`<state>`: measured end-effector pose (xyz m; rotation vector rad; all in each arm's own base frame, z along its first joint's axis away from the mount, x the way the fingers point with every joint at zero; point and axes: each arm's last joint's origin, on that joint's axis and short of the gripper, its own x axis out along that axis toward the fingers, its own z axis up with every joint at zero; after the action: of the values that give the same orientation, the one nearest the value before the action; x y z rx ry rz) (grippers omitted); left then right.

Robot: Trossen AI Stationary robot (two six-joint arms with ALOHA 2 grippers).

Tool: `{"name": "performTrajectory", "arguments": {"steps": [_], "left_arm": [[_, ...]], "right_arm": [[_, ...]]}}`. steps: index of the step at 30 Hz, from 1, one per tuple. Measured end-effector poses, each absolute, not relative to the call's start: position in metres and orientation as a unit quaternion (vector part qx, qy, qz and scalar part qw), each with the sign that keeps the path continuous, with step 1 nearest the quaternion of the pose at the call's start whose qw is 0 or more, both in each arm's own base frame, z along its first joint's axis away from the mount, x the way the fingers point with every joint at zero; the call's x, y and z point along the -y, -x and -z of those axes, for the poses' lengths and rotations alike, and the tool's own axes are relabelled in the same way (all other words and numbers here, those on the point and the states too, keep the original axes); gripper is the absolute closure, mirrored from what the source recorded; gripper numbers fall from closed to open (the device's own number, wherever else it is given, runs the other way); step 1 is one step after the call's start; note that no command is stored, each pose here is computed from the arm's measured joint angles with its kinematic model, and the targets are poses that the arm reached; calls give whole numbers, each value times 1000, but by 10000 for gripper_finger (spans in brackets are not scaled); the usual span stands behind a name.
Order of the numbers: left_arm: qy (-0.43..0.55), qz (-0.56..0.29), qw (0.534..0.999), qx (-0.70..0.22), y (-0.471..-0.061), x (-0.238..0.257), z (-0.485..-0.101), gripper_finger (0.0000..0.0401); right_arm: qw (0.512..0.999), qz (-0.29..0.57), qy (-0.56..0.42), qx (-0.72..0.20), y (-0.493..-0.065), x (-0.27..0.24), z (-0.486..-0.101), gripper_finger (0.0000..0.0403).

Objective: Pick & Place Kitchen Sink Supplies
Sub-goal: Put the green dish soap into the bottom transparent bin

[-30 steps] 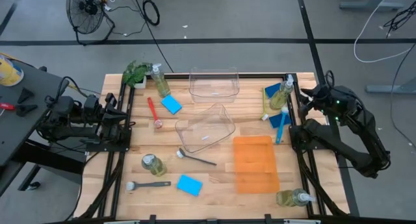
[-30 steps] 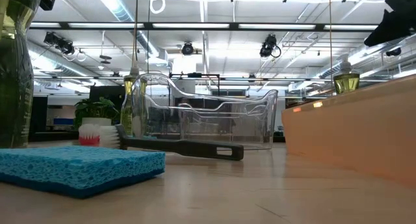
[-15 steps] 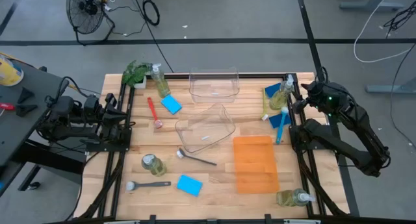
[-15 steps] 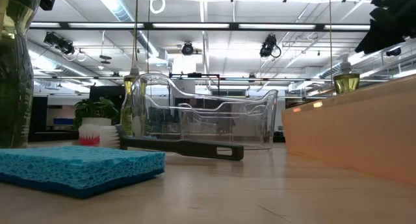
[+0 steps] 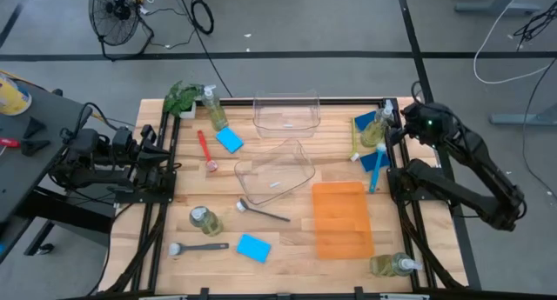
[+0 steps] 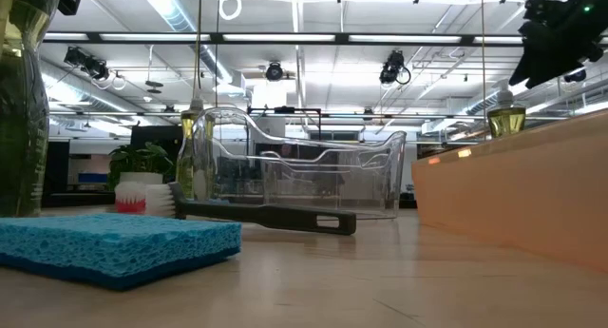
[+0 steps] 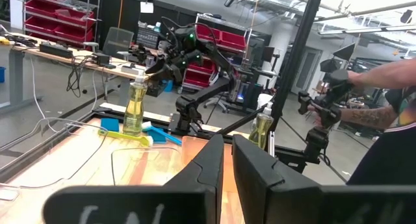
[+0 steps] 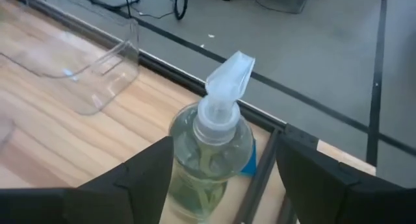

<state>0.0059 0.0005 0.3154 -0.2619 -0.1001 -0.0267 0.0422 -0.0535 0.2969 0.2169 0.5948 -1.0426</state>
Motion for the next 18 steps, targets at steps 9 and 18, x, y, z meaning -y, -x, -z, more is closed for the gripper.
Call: {"name": "performTrajectory", "arguments": {"steps": [9, 18], "left_arm": [[130, 13, 990, 50, -6, -1, -315, 364], [130, 13, 990, 50, -6, 0, -315, 364]], "right_arm": [[805, 506, -162, -266, -55, 67, -312, 133], [789, 516, -189, -275, -71, 83, -309, 133]]}}
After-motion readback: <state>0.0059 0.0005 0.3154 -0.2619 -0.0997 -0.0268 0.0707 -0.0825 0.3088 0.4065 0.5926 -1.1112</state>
